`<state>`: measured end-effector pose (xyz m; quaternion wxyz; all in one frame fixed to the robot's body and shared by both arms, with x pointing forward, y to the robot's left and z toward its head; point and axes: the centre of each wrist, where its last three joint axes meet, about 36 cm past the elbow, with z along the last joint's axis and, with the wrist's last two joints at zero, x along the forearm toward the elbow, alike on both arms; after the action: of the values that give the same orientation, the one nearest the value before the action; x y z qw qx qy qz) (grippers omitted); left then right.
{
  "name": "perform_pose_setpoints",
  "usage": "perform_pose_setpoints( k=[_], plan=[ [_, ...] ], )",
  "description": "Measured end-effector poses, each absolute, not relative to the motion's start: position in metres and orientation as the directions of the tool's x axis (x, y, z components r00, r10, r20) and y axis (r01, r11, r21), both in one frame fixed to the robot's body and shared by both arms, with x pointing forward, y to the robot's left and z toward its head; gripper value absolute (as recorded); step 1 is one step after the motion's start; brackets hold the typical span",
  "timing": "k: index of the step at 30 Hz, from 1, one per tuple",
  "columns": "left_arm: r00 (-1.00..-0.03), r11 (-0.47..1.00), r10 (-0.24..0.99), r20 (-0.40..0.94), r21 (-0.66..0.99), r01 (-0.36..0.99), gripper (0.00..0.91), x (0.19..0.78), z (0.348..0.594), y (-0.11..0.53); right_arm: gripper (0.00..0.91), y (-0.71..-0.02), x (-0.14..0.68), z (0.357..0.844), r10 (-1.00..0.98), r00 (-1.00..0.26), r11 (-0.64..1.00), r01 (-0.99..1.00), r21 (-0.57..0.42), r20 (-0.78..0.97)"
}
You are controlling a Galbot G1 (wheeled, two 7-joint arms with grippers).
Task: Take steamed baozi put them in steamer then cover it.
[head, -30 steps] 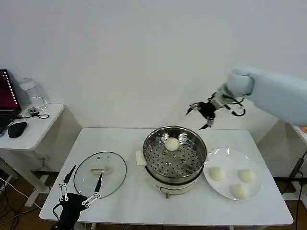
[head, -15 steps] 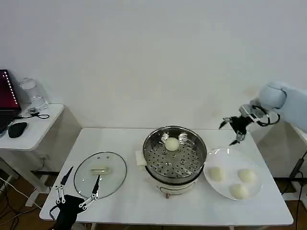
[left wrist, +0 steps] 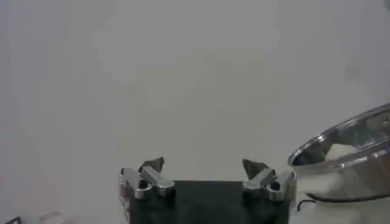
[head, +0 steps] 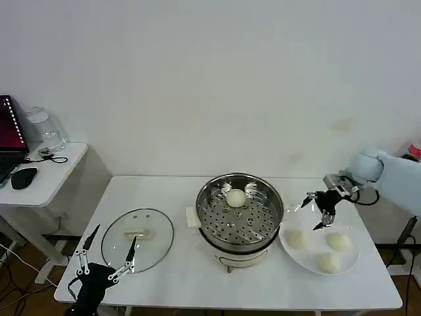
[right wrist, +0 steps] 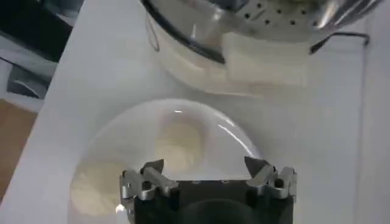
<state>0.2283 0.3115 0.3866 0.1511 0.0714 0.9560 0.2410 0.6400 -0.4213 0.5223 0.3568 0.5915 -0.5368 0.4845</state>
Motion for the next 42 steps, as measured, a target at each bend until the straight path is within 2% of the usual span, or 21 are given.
perform_pose_setpoints(
  k=[22,24,36,39,42],
  plan=[
    [-0.95,0.874,0.2,-0.24,0.482,0.062,0.907,0.233,0.378,0.314,0.907,-0.411,0.631,0.454,-0.297,0.001,-0.122,-0.992,-0.037,0.955],
    [-0.949,0.874,0.201,-0.242,0.481,0.062,0.907,0.233,0.378,0.314,0.796,-0.411,0.63,0.452,-0.294,0.0,-0.122,-0.992,-0.037,0.956],
    [-0.949,0.875,0.202,-0.241,0.481,0.064,0.907,0.233,0.378,0.313,0.776,-0.415,0.627,0.445,-0.283,-0.003,-0.114,-0.993,-0.037,0.959],
    [-0.95,0.875,0.202,-0.239,0.48,0.066,0.907,0.233,0.377,0.312,0.705,-0.416,0.627,0.445,-0.287,-0.008,-0.109,-0.993,-0.041,0.958],
    [-0.95,0.875,0.203,-0.238,0.48,0.066,0.907,0.232,0.377,0.312,0.695,-0.417,0.627,0.446,-0.289,-0.015,-0.108,-0.993,-0.048,0.957]
  ],
)
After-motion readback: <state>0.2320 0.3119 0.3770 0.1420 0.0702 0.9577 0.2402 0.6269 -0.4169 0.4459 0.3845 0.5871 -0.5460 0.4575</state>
